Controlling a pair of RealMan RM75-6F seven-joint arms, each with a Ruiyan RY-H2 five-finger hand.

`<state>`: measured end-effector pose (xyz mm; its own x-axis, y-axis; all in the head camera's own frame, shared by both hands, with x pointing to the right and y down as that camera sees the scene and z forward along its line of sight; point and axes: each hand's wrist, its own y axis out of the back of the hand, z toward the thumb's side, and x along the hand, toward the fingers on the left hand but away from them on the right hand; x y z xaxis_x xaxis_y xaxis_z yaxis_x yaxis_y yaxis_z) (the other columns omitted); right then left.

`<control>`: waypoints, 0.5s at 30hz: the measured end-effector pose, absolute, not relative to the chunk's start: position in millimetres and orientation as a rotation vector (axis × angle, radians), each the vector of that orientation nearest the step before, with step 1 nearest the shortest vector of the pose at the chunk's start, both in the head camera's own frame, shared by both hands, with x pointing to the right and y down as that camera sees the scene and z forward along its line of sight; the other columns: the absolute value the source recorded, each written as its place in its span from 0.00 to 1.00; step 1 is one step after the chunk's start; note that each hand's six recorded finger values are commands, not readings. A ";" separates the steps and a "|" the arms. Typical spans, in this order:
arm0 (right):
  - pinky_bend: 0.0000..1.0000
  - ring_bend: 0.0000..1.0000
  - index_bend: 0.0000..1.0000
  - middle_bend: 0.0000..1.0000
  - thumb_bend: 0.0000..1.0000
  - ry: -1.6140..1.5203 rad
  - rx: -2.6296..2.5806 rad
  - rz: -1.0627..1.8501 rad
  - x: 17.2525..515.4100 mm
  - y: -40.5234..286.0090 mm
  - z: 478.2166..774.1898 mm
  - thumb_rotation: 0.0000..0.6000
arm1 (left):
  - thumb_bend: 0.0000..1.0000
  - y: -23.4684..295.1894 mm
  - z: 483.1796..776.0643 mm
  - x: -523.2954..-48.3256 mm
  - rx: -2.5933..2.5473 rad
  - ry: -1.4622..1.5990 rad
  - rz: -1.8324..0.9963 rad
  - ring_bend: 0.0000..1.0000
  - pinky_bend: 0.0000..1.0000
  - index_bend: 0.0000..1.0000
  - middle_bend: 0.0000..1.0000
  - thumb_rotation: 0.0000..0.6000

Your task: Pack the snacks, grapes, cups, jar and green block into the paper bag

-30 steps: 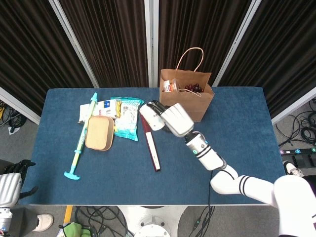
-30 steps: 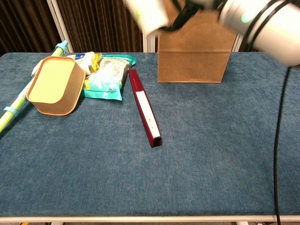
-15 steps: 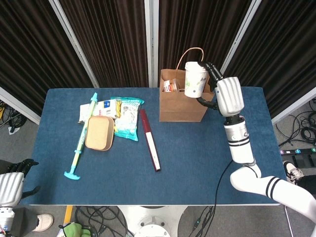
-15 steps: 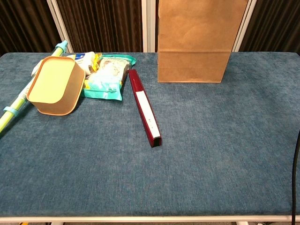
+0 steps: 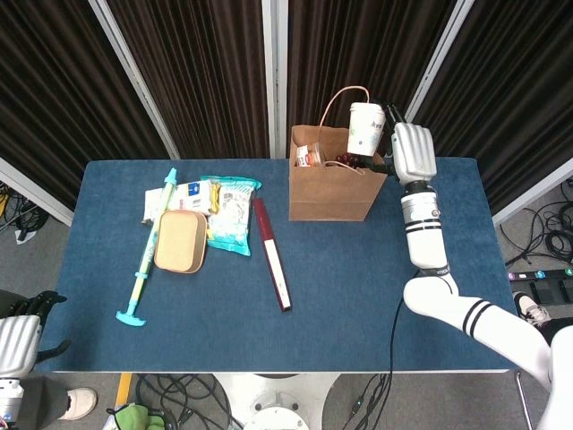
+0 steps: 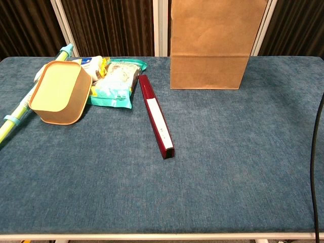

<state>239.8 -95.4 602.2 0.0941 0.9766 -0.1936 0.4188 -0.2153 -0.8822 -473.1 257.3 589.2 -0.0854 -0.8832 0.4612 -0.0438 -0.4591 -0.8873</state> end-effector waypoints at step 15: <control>0.88 0.63 0.00 0.01 0.19 -1.281 -1.837 1.107 232.5 -81.6 605.4 1.00 | 0.04 258.0 588.6 -473.6 -1.525 1.033 -1.614 0.31 0.26 0.36 0.35 1.00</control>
